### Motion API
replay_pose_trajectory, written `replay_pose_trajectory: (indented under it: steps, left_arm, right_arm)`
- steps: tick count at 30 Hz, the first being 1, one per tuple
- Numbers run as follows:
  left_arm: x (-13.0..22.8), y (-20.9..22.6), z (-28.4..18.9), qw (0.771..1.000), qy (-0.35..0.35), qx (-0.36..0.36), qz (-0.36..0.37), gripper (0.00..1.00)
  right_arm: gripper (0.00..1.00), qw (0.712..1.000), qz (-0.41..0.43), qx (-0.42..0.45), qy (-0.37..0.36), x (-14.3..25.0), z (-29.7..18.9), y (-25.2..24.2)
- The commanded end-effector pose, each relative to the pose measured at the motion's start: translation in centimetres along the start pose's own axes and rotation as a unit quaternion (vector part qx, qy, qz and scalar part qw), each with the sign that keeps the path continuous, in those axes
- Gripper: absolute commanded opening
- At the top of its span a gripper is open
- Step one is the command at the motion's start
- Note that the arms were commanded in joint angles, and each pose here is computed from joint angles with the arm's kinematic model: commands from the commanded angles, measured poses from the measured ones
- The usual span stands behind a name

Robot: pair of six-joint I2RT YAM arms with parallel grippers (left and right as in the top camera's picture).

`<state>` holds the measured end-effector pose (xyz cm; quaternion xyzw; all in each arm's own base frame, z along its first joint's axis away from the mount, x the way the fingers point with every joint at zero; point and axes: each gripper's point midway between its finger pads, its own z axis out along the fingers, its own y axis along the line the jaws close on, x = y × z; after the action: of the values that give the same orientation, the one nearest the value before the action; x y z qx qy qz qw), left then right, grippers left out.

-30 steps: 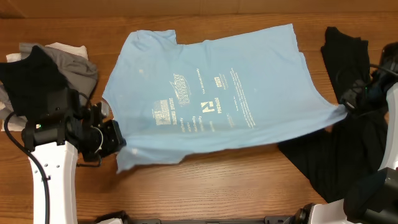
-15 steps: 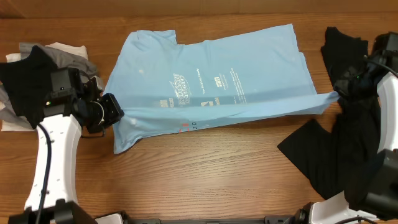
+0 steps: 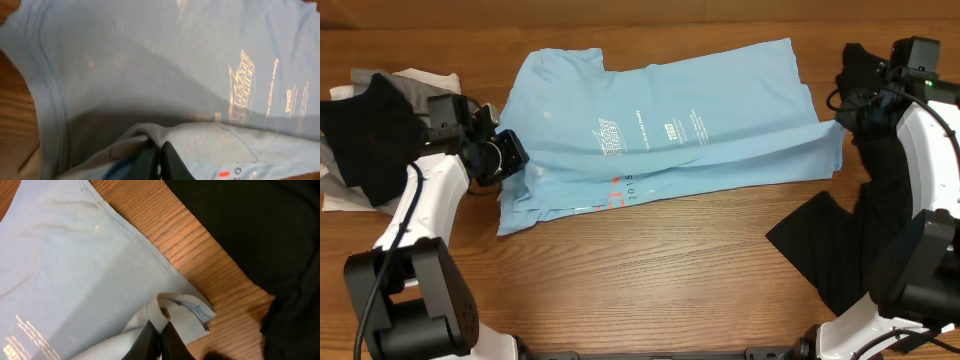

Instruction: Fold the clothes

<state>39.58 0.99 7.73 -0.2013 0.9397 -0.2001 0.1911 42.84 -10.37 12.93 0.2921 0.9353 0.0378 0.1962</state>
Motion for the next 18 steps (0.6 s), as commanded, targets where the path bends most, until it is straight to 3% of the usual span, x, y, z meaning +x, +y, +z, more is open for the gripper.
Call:
replay_pose_trajectory:
  steps: [1,11,18]
  left_arm:
    - [-0.6,0.2,0.8,1.000,-0.006,-0.001,0.000,0.10]
    - [-1.4,0.7,1.0,1.000,-0.023,-0.018,-0.002,0.13]
    - [-0.6,-0.2,1.5,1.000,-0.009,-0.010,0.005,0.14]
  right_arm:
    - [0.07,1.000,0.000,0.007,0.010,0.1,1.4,-0.3]
    - [0.07,0.999,-0.001,0.018,0.044,1.1,6.1,-0.7]
    - [0.08,1.000,-0.003,0.006,0.012,-0.5,6.8,0.0]
